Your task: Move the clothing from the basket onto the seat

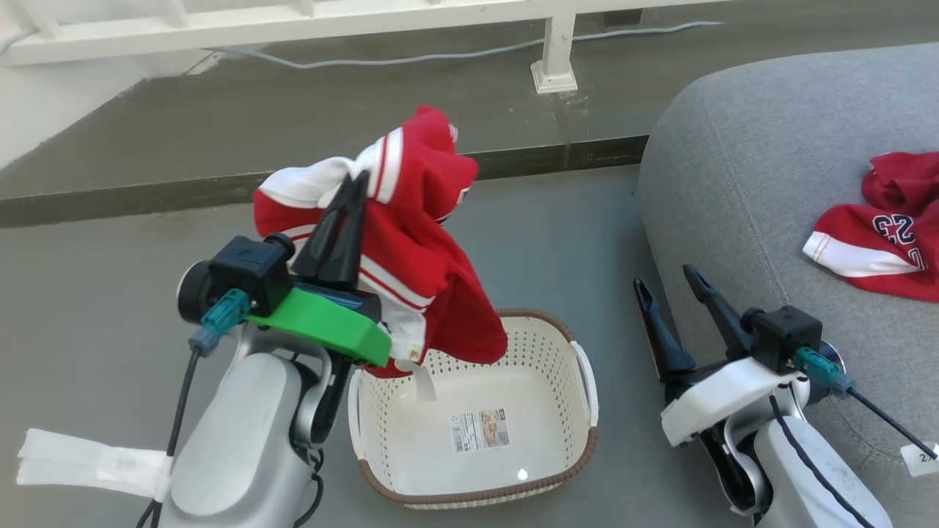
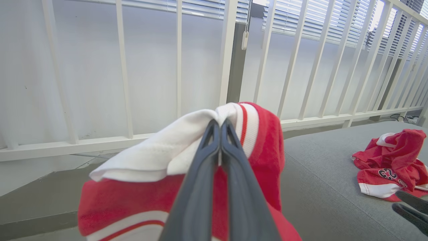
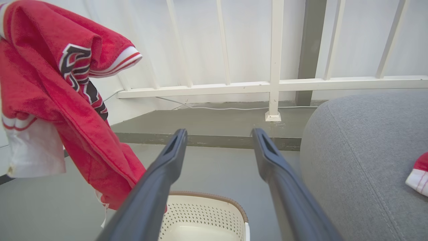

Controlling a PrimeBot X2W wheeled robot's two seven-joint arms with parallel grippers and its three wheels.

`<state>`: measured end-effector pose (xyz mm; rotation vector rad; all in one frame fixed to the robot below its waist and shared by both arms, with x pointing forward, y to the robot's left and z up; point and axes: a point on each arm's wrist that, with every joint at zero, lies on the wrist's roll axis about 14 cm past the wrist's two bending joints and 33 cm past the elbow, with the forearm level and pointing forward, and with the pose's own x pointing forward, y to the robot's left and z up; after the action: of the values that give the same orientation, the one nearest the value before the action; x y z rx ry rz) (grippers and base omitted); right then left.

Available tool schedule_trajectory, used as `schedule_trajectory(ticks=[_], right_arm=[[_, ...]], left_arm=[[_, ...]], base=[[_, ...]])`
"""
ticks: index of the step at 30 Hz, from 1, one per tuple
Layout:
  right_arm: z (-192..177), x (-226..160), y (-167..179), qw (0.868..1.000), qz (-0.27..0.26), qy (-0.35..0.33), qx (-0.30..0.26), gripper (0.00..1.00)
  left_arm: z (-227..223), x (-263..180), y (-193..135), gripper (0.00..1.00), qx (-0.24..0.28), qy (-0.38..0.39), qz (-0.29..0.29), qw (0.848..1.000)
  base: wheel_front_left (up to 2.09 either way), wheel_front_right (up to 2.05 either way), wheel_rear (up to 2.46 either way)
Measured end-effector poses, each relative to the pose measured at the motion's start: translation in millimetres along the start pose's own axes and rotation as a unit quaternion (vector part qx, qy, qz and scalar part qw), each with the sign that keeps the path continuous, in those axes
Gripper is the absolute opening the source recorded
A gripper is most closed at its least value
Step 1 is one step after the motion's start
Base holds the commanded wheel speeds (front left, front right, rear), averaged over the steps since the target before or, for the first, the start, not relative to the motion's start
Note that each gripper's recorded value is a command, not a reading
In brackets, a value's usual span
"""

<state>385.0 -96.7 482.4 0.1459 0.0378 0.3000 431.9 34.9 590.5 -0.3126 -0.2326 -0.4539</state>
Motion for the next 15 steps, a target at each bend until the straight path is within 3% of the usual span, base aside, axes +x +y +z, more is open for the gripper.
schedule_trajectory(ticks=[9,15], right_arm=[[-2,-13,5,1.000,-0.003,0.002,0.006,1.00],[6,-15,9,1.000,-0.001,-0.009,0.007,1.00]], left_arm=[[36,-1,-47,0.00,-0.009,-0.052,-0.075,0.996],[33,-11,-73,0.00,-0.023,-0.045,-0.109,0.993]], base=[[0.00,0.00,0.00],[0.00,0.00,0.00]])
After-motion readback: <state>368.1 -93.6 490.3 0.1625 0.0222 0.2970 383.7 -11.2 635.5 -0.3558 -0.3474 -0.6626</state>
